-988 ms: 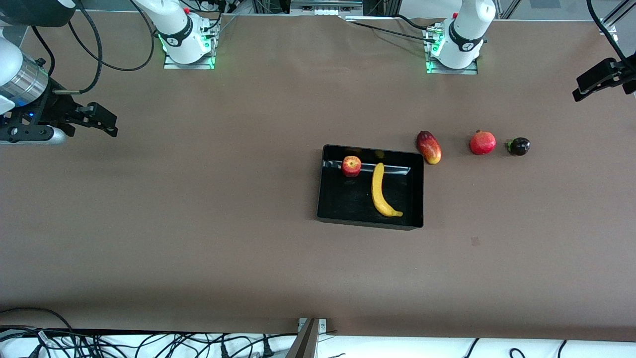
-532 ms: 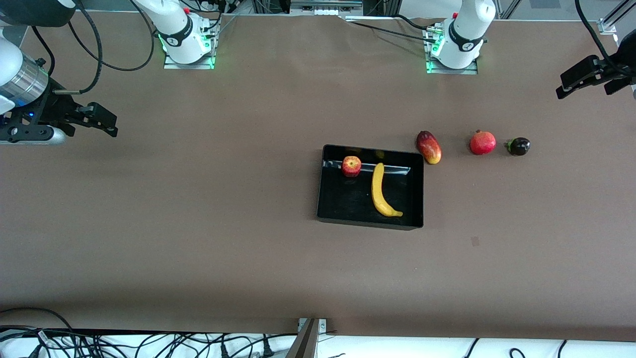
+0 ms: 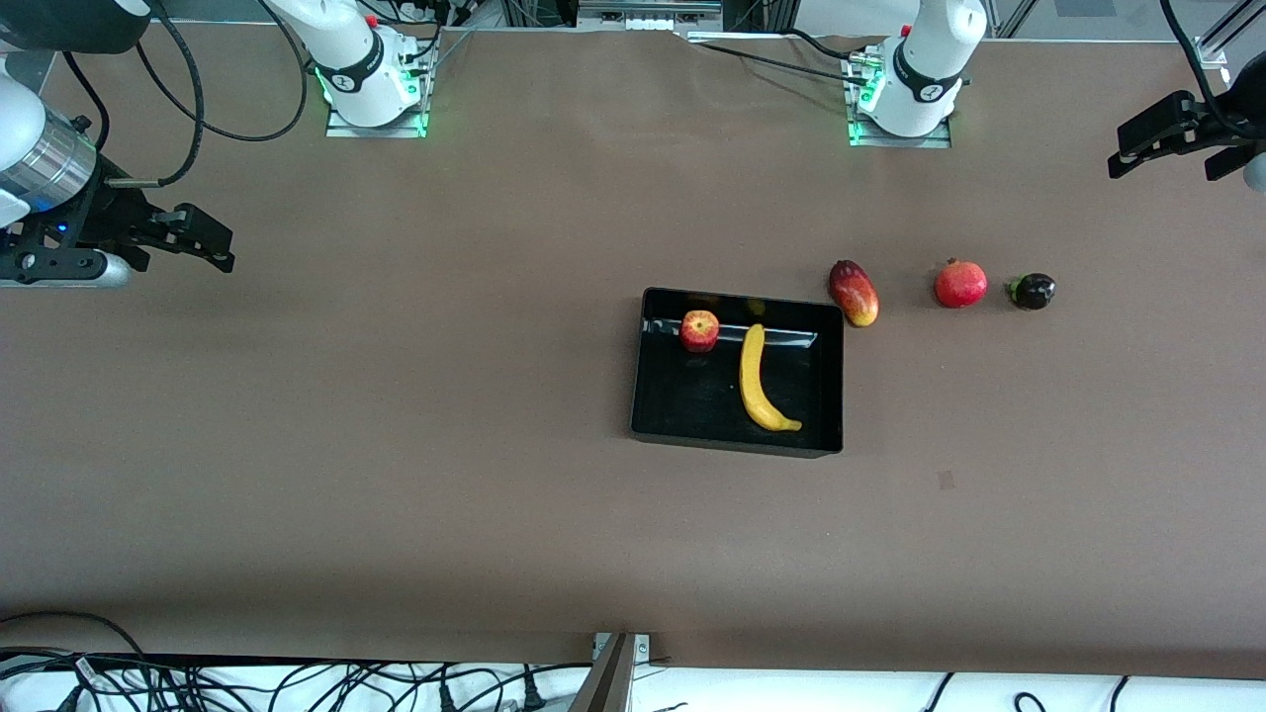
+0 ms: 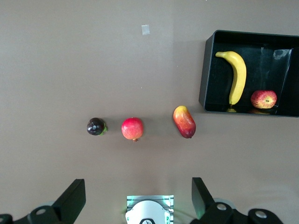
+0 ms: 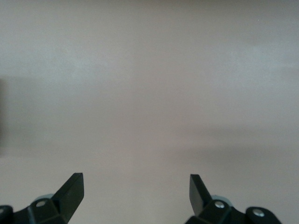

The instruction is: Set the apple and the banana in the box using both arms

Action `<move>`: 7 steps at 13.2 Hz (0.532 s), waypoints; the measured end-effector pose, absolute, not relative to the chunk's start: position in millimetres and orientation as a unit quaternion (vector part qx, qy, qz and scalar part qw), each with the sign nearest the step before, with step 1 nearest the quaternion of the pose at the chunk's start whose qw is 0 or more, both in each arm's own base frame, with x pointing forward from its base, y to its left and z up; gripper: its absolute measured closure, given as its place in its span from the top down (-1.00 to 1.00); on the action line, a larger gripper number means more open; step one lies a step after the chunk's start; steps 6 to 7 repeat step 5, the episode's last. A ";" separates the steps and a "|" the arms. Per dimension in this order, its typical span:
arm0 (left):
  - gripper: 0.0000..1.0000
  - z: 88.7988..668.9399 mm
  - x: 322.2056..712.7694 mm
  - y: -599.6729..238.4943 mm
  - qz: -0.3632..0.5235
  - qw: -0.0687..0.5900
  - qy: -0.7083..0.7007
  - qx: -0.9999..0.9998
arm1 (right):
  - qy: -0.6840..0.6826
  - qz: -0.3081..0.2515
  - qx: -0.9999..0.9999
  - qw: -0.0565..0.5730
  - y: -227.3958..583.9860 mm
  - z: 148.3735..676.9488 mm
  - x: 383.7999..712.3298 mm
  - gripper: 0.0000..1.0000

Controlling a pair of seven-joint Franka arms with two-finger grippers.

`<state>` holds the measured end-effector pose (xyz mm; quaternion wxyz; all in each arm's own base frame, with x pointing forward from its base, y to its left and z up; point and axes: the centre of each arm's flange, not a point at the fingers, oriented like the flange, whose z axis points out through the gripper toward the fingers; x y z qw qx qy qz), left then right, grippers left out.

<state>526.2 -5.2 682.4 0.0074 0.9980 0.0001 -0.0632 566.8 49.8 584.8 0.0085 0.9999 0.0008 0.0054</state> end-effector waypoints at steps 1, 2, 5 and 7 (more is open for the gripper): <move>1.00 682.6 526.1 -4.2 -0.063 0.007 0.005 0.998 | 0.001 0.005 1.000 0.009 49.8 584.8 566.8 1.00; 1.00 682.6 526.1 -3.5 -0.063 0.007 0.012 0.998 | 0.001 0.005 1.000 0.009 49.8 584.8 566.8 1.00; 1.00 682.4 526.2 -0.2 -0.063 0.007 0.022 0.998 | 0.001 0.005 1.000 0.009 49.8 584.8 566.8 1.00; 1.00 682.4 526.2 -0.2 -0.063 0.007 0.022 0.998 | 0.001 0.005 1.000 0.009 49.8 584.8 566.8 1.00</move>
